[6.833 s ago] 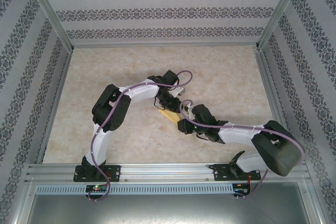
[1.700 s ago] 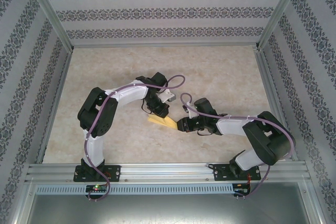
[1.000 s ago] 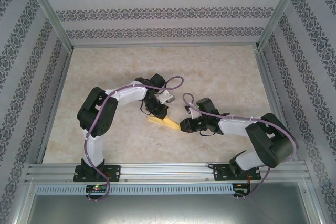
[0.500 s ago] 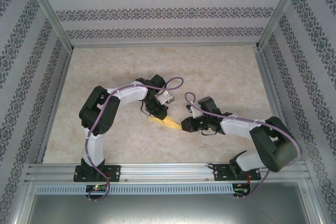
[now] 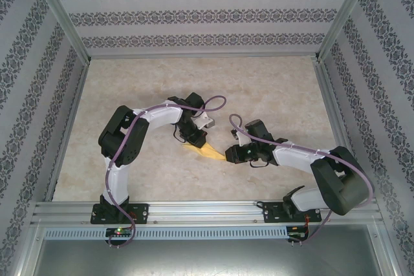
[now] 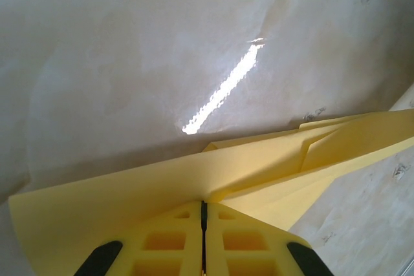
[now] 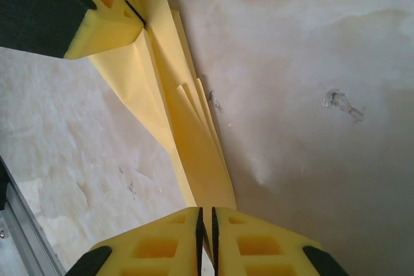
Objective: Fold a paper plane with a square sheet of paper (pick it up from the middle)
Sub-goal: Fold the wing for the fifth time at the center of the table.
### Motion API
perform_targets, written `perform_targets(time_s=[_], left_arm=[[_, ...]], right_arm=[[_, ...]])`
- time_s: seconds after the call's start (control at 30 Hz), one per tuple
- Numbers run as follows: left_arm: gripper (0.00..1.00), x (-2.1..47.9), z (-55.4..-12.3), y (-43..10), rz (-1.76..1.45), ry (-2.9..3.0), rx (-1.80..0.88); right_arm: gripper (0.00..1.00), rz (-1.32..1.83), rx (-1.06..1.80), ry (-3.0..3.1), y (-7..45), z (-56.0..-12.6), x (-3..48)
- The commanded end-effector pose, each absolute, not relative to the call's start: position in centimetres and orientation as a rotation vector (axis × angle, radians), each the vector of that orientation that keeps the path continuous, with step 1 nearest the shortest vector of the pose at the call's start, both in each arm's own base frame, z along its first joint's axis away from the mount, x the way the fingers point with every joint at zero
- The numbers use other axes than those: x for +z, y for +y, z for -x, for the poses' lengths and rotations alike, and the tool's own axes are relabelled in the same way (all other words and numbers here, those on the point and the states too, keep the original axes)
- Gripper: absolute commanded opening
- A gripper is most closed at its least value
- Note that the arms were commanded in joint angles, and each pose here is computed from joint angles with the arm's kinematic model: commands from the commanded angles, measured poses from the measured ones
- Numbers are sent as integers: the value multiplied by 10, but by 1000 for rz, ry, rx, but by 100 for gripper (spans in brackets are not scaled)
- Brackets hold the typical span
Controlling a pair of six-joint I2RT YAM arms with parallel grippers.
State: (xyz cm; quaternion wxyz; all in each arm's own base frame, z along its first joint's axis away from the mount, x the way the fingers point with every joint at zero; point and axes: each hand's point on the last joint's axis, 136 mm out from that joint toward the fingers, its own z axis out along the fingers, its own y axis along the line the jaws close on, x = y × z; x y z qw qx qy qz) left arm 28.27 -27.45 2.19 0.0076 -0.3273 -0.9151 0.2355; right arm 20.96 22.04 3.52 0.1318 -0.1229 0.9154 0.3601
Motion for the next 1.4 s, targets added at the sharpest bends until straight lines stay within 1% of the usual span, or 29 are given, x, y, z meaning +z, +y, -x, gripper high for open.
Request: perform_targets(time_s=[0.0,0.37,0.7,1.2,1.37], left_arm=[[9,17,-289,-270,986,-2858,727],[10,12,-286,-271,976,-2831,730],[11,11,-285,-271,974,-2818,728],[12,8,-283,-271,965,-2799,731],[12,8,-282,-272,961,-2790,739]], right_arm=[[12,317,982,2695,212,-210,30],[8,286,906,2759,207,-209,18],[8,304,850,2788,207,-202,13],[10,229,801,2828,198,-187,13],[14,184,768,2848,193,-181,10]])
